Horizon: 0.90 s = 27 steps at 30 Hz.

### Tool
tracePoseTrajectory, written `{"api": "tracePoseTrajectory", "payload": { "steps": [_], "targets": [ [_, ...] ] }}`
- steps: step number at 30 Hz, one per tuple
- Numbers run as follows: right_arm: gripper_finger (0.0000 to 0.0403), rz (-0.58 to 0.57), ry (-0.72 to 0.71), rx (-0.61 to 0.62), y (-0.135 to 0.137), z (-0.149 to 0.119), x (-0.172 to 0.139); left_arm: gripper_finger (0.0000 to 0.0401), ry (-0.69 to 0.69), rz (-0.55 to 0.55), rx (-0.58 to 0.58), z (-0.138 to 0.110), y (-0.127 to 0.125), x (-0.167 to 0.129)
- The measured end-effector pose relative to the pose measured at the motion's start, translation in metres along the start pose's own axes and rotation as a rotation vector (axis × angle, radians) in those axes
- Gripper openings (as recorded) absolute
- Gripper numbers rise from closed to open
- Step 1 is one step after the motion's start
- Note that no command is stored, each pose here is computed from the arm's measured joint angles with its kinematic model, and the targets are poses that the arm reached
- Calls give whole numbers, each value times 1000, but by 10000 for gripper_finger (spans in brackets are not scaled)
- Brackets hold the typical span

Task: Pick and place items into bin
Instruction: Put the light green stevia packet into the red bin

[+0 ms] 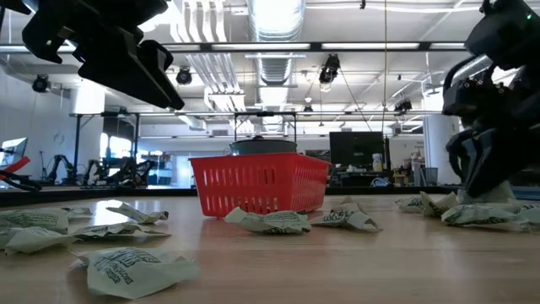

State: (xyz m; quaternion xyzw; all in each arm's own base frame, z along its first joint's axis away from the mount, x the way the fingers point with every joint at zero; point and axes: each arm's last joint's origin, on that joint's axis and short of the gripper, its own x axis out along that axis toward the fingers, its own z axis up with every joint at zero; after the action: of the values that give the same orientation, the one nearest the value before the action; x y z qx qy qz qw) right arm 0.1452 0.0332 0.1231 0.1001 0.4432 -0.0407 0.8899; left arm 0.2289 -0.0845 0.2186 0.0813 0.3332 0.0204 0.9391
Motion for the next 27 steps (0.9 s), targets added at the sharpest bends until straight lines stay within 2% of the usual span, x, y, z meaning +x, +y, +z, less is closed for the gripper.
{"api": "tracePoseTrajectory", "payload": {
  "steps": [11, 20, 27],
  "targets": [
    [9, -34, -77, -103, 5, 18, -7, 166, 0, 0, 2, 0, 0, 0],
    [9, -83, -262, -251, 15, 51, -20, 167, 0, 0, 3, 0, 0, 0],
    [9, -86, -473, -385, 23, 74, -30, 167, 0, 0, 3, 0, 0, 0]
  ]
}}
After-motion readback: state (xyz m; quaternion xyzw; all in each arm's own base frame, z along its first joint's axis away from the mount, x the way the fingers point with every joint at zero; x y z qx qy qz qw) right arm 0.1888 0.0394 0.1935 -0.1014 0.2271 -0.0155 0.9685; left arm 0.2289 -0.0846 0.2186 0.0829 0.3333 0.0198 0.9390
